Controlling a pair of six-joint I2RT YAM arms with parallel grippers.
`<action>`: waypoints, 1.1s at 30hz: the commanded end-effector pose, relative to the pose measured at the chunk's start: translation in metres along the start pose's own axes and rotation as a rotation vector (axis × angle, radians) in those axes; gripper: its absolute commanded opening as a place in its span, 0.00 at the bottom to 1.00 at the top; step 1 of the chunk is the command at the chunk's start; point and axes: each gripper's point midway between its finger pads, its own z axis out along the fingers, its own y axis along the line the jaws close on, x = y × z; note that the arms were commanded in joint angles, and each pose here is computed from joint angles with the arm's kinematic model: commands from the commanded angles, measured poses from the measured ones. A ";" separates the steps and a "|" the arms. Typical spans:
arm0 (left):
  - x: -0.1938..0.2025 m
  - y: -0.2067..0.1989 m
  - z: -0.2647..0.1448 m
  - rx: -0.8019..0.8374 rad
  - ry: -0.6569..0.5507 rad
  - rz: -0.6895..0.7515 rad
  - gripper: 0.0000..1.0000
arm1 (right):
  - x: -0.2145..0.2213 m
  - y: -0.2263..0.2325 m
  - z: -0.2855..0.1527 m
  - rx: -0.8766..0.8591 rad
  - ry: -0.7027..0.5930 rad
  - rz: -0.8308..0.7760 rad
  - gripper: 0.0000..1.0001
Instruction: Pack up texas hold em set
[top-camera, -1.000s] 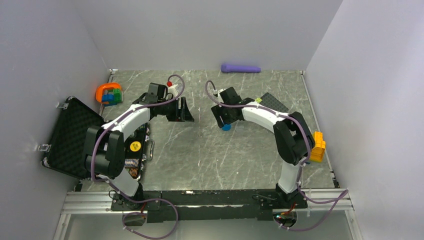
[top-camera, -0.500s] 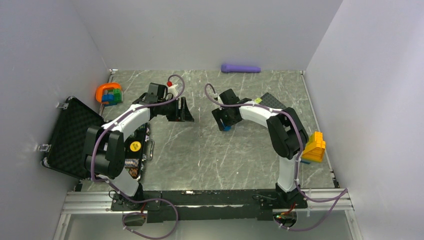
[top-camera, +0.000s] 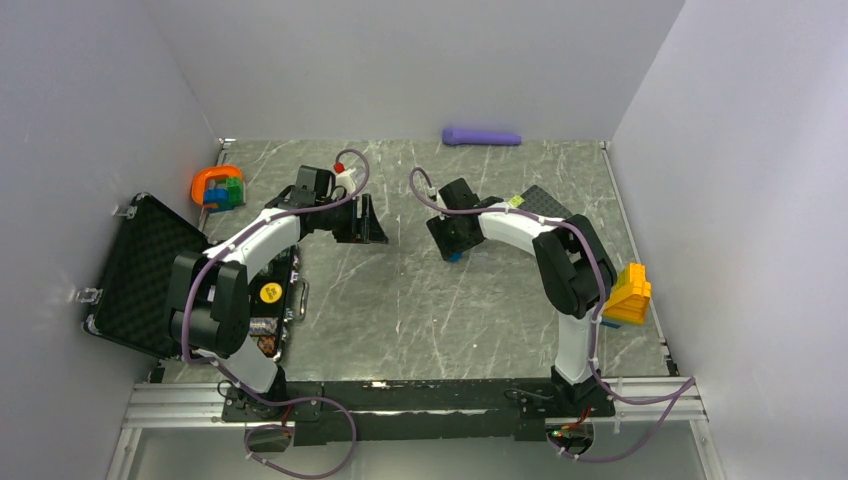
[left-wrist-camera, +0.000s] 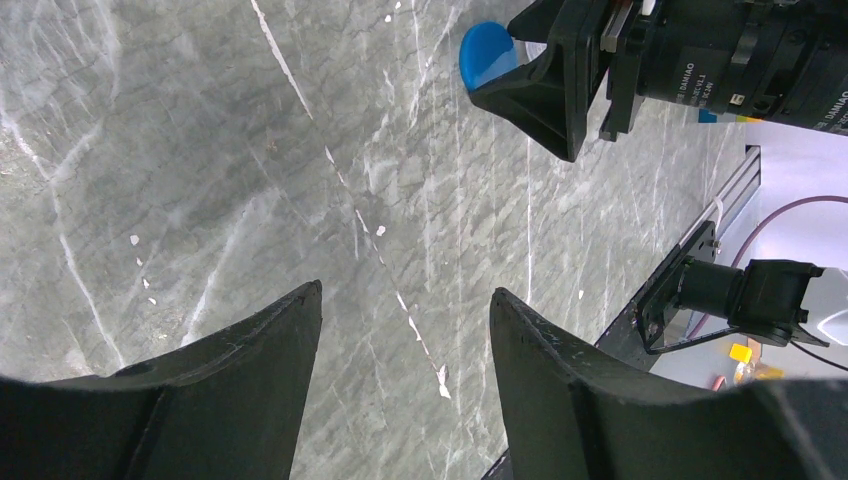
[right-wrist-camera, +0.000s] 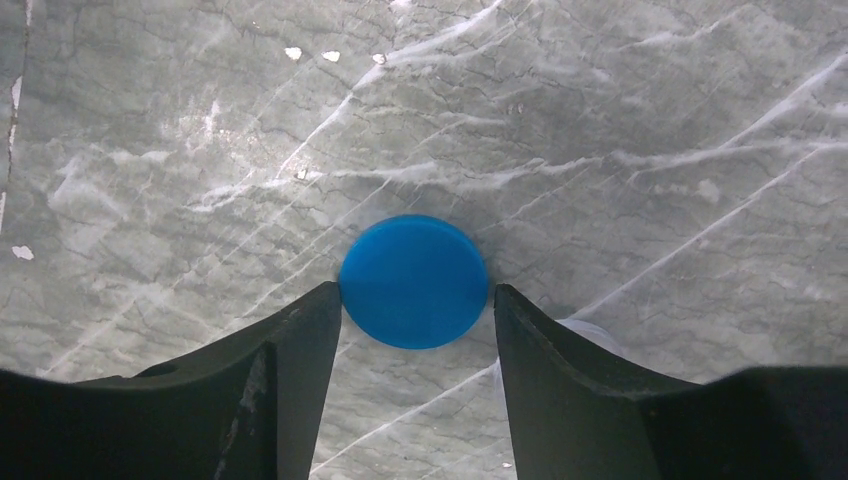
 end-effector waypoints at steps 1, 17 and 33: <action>-0.015 -0.017 -0.008 0.038 -0.045 0.053 0.66 | 0.028 -0.010 0.010 0.054 0.082 -0.018 0.60; 0.008 -0.032 0.019 0.156 0.050 -0.015 0.67 | 0.009 0.025 -0.028 -0.004 -0.100 -0.070 0.36; 0.033 -0.037 0.046 0.255 0.159 -0.150 0.67 | -0.005 0.075 -0.078 -0.174 -0.358 -0.163 0.34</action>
